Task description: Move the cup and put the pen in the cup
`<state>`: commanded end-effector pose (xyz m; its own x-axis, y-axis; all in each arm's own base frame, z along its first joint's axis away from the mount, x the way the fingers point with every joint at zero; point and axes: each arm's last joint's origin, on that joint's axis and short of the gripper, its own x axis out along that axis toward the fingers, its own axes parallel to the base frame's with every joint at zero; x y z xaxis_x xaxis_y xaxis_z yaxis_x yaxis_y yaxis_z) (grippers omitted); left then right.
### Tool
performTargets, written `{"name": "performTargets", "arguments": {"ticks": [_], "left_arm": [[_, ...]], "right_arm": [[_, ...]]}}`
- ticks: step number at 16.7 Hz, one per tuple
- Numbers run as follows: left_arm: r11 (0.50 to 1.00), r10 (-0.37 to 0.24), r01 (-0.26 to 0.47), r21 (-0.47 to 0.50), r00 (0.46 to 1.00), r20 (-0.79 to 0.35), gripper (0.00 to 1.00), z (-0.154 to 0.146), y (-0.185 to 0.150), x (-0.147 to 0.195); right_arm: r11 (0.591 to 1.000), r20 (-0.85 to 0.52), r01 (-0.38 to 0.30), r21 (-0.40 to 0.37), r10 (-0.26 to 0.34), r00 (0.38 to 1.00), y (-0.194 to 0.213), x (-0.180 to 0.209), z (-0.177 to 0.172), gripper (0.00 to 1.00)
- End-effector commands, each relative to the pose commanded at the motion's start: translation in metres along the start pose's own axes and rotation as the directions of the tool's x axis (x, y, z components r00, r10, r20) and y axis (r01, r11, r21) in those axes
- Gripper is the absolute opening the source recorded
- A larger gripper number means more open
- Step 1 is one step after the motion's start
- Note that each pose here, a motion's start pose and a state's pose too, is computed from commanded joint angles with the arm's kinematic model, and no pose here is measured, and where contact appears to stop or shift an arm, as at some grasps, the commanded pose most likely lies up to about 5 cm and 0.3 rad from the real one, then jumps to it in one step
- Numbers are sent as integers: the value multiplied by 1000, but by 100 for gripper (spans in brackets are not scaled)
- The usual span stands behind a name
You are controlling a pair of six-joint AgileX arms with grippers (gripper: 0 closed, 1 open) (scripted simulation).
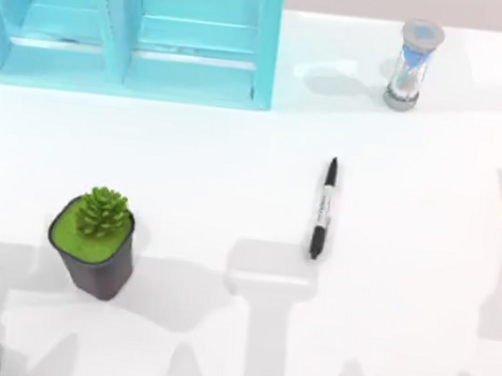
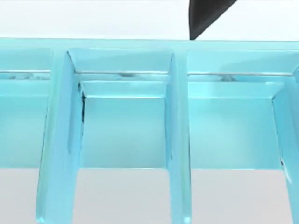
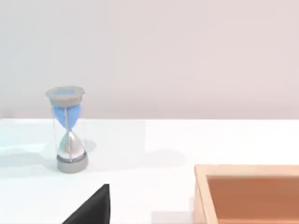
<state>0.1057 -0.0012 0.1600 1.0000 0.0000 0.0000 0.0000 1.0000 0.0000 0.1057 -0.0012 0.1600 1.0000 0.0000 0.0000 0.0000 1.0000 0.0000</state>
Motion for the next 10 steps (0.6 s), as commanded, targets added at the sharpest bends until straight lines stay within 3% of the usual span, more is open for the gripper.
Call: {"name": "performTargets", "arguments": {"ticks": [5,10], "left_arm": [[1000,0,0,0,1000,0,100,0,0,0],[1000,0,0,0,1000,0,100,0,0,0]], "right_arm": [[1000,-59,20,-21,-22,998,-2,0,10,100],[992,-318,78,-103,-107,942,-13,13,60,100]]}}
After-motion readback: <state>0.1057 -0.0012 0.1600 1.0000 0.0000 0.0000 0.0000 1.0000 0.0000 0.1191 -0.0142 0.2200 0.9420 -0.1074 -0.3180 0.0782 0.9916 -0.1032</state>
